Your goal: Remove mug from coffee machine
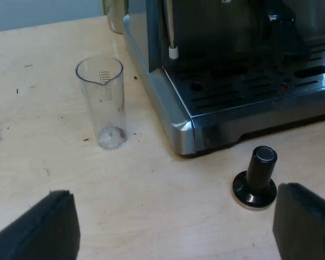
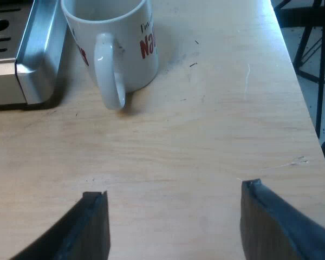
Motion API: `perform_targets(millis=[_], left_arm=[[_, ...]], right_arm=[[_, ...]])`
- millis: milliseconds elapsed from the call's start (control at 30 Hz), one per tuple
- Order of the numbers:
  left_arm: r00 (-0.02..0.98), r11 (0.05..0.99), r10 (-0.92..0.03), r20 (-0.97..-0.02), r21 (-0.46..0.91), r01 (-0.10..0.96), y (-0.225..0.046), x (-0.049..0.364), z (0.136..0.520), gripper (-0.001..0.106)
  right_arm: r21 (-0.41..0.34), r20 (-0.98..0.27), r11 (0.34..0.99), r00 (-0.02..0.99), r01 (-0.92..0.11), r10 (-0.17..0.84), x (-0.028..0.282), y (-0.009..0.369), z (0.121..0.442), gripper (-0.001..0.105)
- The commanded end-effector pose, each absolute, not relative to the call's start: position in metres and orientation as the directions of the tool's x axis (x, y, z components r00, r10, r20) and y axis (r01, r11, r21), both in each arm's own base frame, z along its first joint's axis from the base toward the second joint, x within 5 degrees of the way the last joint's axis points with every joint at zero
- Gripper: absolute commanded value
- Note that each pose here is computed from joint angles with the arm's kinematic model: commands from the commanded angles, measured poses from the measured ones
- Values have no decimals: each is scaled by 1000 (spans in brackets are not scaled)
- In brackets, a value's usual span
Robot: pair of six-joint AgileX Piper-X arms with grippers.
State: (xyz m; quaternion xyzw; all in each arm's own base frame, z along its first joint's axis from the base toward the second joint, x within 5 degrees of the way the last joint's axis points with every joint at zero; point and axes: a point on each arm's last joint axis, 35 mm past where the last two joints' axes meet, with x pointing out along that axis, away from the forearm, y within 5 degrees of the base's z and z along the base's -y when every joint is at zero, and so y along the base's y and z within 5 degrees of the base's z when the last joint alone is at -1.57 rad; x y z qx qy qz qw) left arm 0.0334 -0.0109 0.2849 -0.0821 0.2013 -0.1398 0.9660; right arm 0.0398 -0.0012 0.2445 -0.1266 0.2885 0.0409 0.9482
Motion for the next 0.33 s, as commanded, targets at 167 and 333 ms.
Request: perform_targets(millis=[167,333], left_arm=[[868,933,-345,-356,-226,278,-13,37,285,87],[868,933,-345,-356,-226,278,-13,37,285,87]], right_arm=[[-216,-551,964,835,-152,9,41,-1,247,55],[-216,-551,964,835,-152,9,41,-1,247,55]])
